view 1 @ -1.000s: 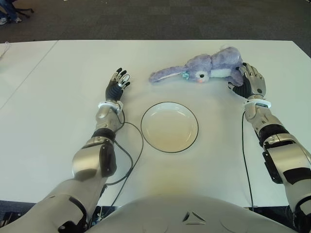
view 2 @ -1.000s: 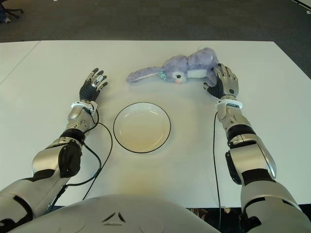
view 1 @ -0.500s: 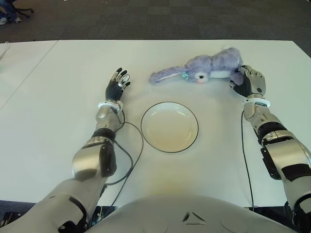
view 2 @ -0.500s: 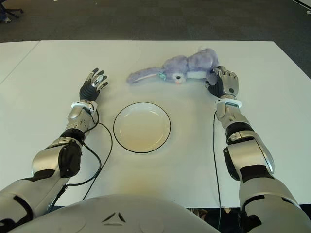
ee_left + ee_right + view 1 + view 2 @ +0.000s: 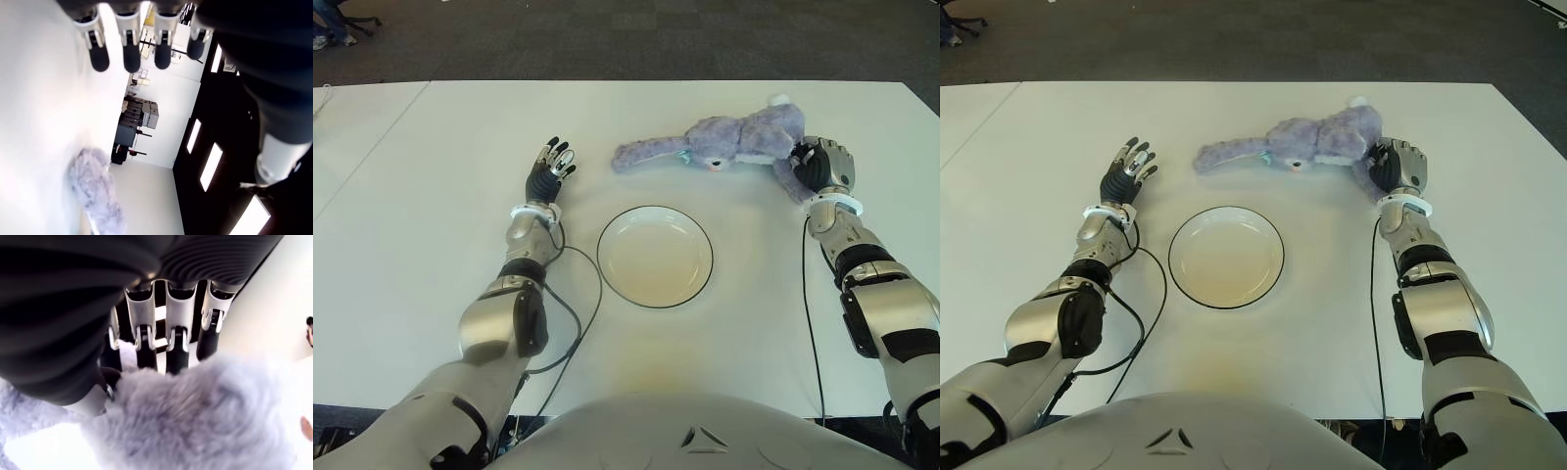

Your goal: Put the doll into the plate.

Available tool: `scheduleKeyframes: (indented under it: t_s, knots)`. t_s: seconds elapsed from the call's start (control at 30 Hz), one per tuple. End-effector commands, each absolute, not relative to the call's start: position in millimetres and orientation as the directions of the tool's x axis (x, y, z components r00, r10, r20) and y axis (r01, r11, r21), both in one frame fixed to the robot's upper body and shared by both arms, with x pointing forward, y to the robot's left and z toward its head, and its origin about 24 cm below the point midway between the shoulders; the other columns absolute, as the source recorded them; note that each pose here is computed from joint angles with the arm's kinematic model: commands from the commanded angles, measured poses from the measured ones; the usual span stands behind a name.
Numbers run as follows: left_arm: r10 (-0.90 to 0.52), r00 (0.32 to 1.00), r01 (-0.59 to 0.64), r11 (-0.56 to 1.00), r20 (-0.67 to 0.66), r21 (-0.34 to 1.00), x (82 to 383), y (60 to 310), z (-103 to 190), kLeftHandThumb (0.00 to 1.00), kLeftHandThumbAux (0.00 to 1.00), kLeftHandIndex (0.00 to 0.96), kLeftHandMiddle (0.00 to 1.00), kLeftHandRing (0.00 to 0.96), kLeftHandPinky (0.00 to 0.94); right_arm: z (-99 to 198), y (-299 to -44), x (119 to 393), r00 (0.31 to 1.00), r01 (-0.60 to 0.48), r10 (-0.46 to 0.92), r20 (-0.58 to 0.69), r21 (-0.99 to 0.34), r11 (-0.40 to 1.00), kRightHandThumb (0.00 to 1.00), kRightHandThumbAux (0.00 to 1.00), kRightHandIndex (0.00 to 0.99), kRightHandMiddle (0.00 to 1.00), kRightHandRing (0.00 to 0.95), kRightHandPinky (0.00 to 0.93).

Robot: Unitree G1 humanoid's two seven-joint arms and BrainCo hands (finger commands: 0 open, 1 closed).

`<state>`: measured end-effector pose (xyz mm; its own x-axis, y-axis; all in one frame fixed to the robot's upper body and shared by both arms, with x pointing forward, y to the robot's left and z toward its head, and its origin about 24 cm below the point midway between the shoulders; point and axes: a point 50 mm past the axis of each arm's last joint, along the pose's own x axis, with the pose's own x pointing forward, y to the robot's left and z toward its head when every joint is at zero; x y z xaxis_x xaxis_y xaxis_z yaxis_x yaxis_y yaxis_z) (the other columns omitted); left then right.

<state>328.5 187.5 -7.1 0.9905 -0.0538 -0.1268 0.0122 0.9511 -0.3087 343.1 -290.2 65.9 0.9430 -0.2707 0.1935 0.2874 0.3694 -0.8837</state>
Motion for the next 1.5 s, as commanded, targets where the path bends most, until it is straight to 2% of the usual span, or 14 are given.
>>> scheduleKeyframes:
  t_s: [0.03, 0.67, 1.03, 1.5]
  knots:
    - [-0.09, 0.829, -0.175, 0.896, -0.552, -0.409, 241.6, 164.0, -103.1, 0.0, 0.626, 0.057, 0.11, 0.117, 0.146, 54.2, -294.0, 338.3, 0.94, 0.26, -0.326, 0.1, -0.829, 0.494, 0.705, 0.715, 0.438, 0.802, 0.813, 0.777]
    - [-0.087, 0.827, -0.172, 0.902, -0.556, -0.396, 240.2, 164.8, -104.0, 0.0, 0.655, 0.065, 0.098, 0.109, 0.141, 60.1, -295.1, 337.3, 0.953, 0.267, -0.276, 0.124, -0.774, 0.574, 0.7, 0.718, 0.437, 0.823, 0.839, 0.802]
    - [-0.089, 0.826, -0.173, 0.9, -0.557, -0.401, 239.3, 163.4, -104.7, 0.0, 0.653, 0.07, 0.106, 0.117, 0.146, 60.6, -295.8, 334.4, 0.958, 0.263, -0.244, 0.147, -0.786, 0.56, 0.699, 0.719, 0.437, 0.827, 0.838, 0.794]
    - [-0.089, 0.824, -0.176, 0.898, -0.56, -0.402, 238.5, 162.8, -105.3, 0.0, 0.668, 0.068, 0.099, 0.111, 0.138, 34.9, -267.0, 306.5, 0.967, 0.214, -0.003, 0.254, -0.812, 0.544, 0.702, 0.717, 0.437, 0.813, 0.825, 0.799]
